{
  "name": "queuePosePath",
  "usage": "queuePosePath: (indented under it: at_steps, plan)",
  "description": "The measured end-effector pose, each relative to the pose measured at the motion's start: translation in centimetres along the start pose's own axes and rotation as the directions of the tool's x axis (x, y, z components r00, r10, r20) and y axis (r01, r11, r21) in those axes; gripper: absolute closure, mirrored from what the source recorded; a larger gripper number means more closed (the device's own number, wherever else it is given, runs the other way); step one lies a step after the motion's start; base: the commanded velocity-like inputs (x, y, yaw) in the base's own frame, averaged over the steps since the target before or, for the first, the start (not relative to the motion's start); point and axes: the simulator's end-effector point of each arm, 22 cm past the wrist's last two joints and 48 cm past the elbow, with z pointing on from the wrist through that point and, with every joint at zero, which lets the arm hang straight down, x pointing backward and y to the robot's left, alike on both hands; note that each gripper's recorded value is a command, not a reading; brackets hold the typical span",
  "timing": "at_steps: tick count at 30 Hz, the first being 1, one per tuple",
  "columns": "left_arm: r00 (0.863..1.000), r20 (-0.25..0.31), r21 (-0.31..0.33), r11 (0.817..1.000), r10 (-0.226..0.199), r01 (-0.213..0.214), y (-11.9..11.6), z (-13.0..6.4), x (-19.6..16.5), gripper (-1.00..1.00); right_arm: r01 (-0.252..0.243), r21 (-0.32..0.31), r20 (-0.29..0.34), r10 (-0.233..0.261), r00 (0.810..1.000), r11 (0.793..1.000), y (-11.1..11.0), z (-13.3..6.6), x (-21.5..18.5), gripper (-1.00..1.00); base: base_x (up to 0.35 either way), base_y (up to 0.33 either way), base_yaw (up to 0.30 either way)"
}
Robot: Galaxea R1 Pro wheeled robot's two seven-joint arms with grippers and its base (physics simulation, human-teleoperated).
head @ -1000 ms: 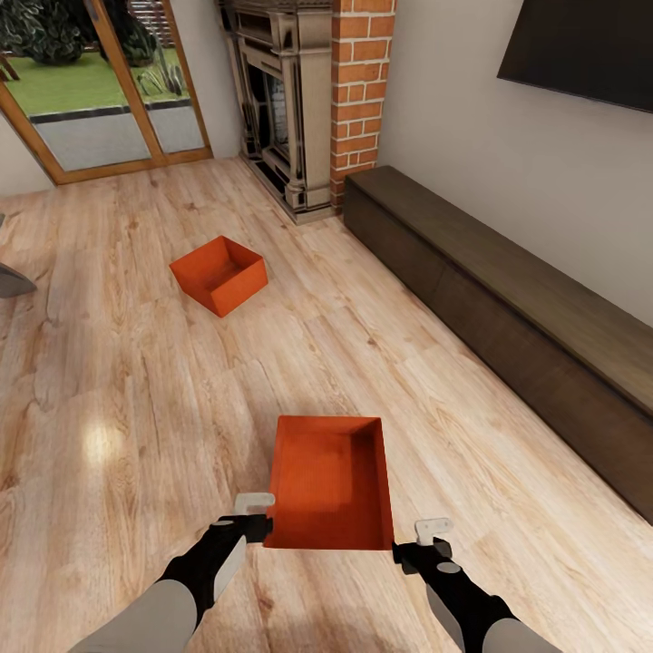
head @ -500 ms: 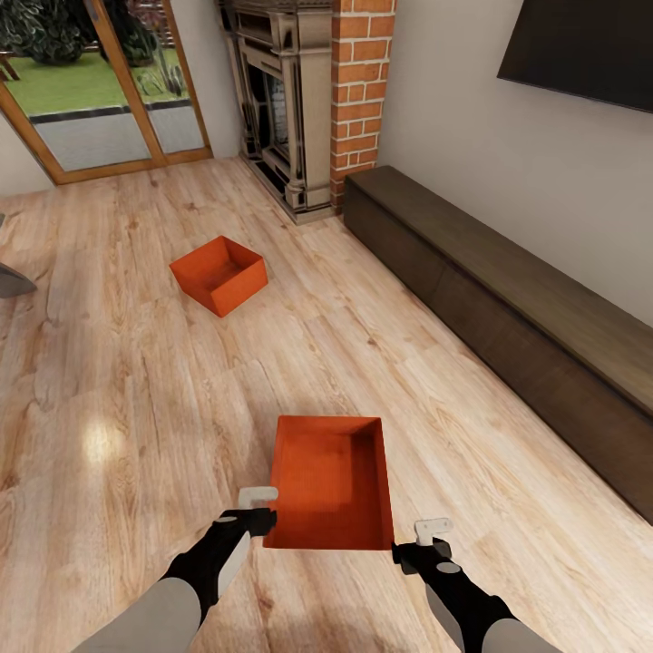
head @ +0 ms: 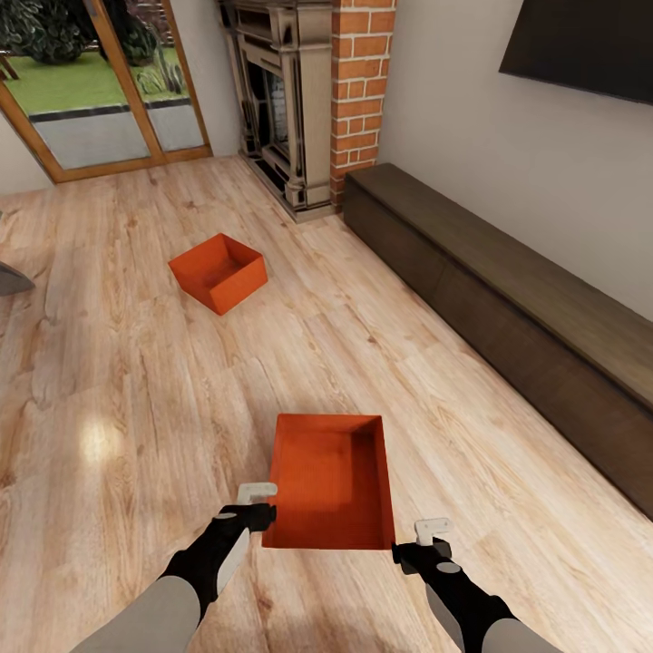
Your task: Move the two storage containers from the living room to the garage. In the garage, place one container on the floor and stack the other container on top of it (either order is fine).
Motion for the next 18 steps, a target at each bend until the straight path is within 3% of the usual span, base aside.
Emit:
queuePosePath:
  at_steps: [6, 12, 14, 15, 18]
  plan:
    - [1.0, 0.009, 0.0, 1.0, -0.001, 0.001, 0.0, 0.0, -0.4, -1.0, -0.003, 0.003, 0.016, 0.003, 1.0, 1.0, -0.1, 0.0, -0.7, -1.0, 0.0, 0.0, 0.0]
    - [1.0, 0.012, 0.001, 1.0, -0.001, 0.001, -0.1, -0.1, -0.6, -1.0, -0.04, 0.018, 0.04, 0.04, 0.998, 0.999, -0.8, 0.0, -1.7, -1.0, 0.0, 0.0, 0.0]
    - [1.0, 0.013, 0.001, 1.0, -0.001, 0.001, 0.0, -0.1, -0.6, -1.0, -0.059, 0.021, 0.079, 0.058, 0.995, 0.998, -1.1, -0.1, -3.6, -1.0, 0.0, 0.0, 0.0]
    - [1.0, 0.012, 0.0, 1.0, -0.001, 0.001, 0.0, -0.1, -0.6, -1.0, -0.077, 0.021, 0.131, 0.073, 0.989, 0.997, -1.4, -0.3, -6.2, -1.0, 0.0, 0.0, 0.0]
    - [1.0, 0.011, 0.0, 1.0, -0.001, 0.001, 0.0, -0.1, -0.6, -1.0, -0.098, 0.021, 0.161, 0.094, 0.983, 0.995, -1.7, -0.5, -7.5, -1.0, 0.0, 0.0, 0.0]
